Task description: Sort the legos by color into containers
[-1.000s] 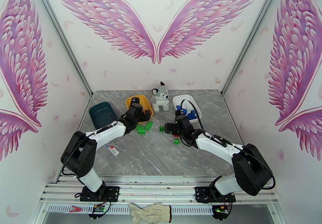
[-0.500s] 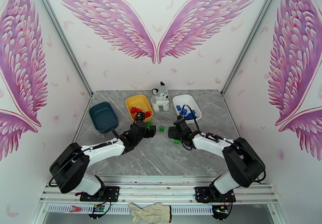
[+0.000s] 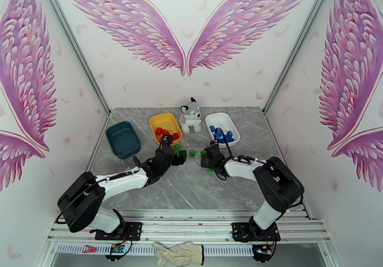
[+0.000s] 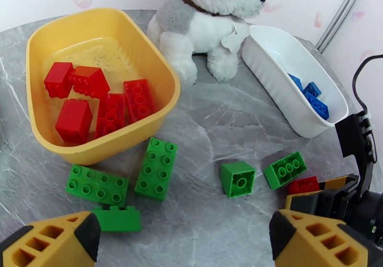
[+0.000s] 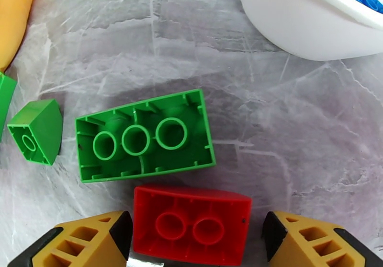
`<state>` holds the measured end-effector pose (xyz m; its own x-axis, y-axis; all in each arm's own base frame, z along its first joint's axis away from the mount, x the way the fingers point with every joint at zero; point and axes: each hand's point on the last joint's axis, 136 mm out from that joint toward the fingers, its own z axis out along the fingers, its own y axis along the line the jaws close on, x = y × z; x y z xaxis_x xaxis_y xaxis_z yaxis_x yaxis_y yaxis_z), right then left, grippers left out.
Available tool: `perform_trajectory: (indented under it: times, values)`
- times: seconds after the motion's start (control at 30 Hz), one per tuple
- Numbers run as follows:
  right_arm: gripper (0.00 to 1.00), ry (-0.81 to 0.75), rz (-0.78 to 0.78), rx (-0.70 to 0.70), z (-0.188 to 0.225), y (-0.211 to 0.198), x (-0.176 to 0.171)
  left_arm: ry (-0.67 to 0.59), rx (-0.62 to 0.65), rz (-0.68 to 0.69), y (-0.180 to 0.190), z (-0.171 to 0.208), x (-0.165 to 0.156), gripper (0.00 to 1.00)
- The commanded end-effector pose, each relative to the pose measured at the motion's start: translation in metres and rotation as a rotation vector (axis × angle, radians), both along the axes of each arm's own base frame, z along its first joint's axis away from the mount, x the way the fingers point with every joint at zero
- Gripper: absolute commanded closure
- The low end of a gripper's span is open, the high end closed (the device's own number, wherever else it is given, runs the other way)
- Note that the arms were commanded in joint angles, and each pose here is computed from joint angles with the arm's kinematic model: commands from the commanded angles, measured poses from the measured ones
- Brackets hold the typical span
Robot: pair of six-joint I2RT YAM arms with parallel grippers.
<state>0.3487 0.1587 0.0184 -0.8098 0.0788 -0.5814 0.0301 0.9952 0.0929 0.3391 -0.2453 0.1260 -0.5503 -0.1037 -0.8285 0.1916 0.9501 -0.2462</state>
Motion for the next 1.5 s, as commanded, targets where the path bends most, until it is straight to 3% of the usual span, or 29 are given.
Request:
perform_trajectory:
  times: [0.0,0.3,0.6,0.83,1.03,1.47]
  values:
    - [0.27,0.007,-0.019,0.007,-0.01,-0.003,0.008,-0.02,-0.021,0.019,0.004,0.007,-0.002,0.01]
    - [0.46,-0.022,-0.012,0.028,0.004,0.002,0.015,-0.024,-0.026,0.044,0.015,0.006,-0.009,0.01]
    - [0.53,-0.099,0.044,0.1,0.047,0.018,0.013,-0.056,-0.017,0.125,0.052,0.022,-0.017,0.01]
    - [0.53,-0.149,0.205,0.2,0.089,0.074,0.004,-0.04,-0.064,0.202,0.09,0.019,-0.019,0.01]
    - [0.53,-0.172,0.323,0.295,0.111,0.129,0.012,0.009,-0.07,0.218,0.101,0.005,-0.022,0.01]
    - [0.53,-0.115,0.409,0.39,0.1,0.222,0.086,0.04,-0.097,0.3,0.147,-0.009,-0.045,0.01]
